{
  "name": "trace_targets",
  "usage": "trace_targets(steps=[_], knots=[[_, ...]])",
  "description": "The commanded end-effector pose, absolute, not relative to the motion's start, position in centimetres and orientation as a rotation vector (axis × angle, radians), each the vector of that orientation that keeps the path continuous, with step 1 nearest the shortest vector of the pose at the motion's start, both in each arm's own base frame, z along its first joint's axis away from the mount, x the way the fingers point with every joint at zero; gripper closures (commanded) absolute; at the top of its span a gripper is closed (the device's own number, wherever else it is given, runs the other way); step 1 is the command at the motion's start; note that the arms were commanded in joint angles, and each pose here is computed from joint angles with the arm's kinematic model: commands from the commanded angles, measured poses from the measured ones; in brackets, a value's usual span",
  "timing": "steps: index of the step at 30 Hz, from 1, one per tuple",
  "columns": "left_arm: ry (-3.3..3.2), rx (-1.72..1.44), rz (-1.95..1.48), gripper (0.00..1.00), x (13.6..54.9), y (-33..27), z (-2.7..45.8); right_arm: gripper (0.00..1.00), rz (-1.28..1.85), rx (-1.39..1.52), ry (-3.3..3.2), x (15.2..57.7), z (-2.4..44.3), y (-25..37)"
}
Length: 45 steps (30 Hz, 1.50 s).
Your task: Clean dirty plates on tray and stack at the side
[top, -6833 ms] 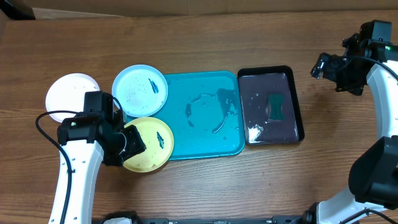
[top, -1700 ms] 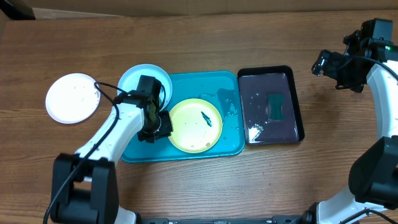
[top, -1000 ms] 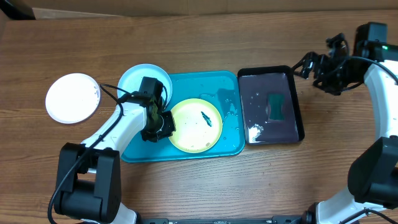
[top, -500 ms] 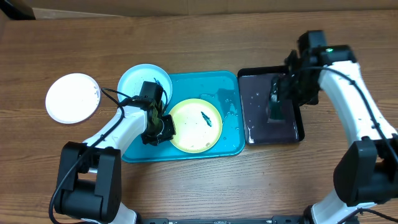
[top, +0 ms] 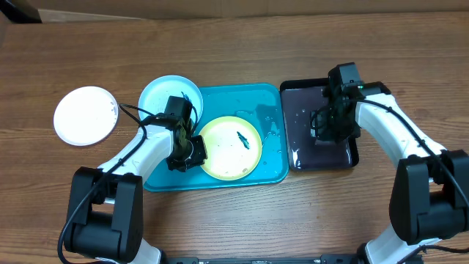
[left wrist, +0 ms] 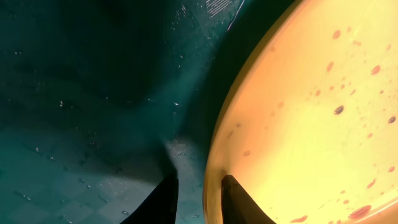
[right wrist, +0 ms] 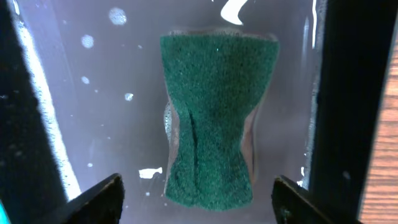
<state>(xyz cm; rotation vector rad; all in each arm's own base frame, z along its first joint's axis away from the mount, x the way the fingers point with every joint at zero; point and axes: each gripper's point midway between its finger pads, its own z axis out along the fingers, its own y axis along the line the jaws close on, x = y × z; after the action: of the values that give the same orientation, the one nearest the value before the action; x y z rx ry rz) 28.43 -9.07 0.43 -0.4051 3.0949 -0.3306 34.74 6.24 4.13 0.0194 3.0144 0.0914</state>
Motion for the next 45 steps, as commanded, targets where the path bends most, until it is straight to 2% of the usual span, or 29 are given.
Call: trace_targets(steps=[1,8,23,25,26,30,39,40,42,45], knots=[[3.113,-0.382,-0.343,0.74,28.1,-9.1,0.0,0.27,0.118,0.024,3.013,34.5,3.7,6.6],[3.113,-0.382,-0.343,0.74,28.1,-9.1,0.0,0.31,0.142,0.022,3.007,34.3,2.7,6.8],[3.115,-0.383,-0.342,0.73,28.0,-9.1,0.0,0.54,0.251,0.022,3.086,31.9,1.8,7.9],[3.116,-0.383,-0.342,0.73,28.0,-9.1,0.0,0.53,0.250,0.022,3.086,31.9,1.8,7.9],[3.116,-0.383,-0.341,0.73,28.0,-9.1,0.0,0.47,0.251,0.027,3.082,32.0,1.8,7.9],[3.116,-0.383,-0.342,0.73,28.0,-9.1,0.0,0.40,0.246,0.164,3.057,32.7,1.8,7.8],[3.117,-0.384,-0.341,0.73,28.0,-9.1,0.0,0.39,0.210,0.329,3.021,33.4,1.8,7.3],[3.117,-0.383,-0.341,0.73,28.0,-9.1,0.0,0.41,0.195,0.329,3.020,33.4,1.8,7.2],[3.116,-0.383,-0.341,0.73,28.0,-9.1,0.0,0.53,0.178,0.330,3.024,33.2,1.7,7.0],[3.116,-0.383,-0.341,0.73,28.0,-9.1,0.0,0.79,0.168,0.333,3.043,32.8,1.6,6.9]])
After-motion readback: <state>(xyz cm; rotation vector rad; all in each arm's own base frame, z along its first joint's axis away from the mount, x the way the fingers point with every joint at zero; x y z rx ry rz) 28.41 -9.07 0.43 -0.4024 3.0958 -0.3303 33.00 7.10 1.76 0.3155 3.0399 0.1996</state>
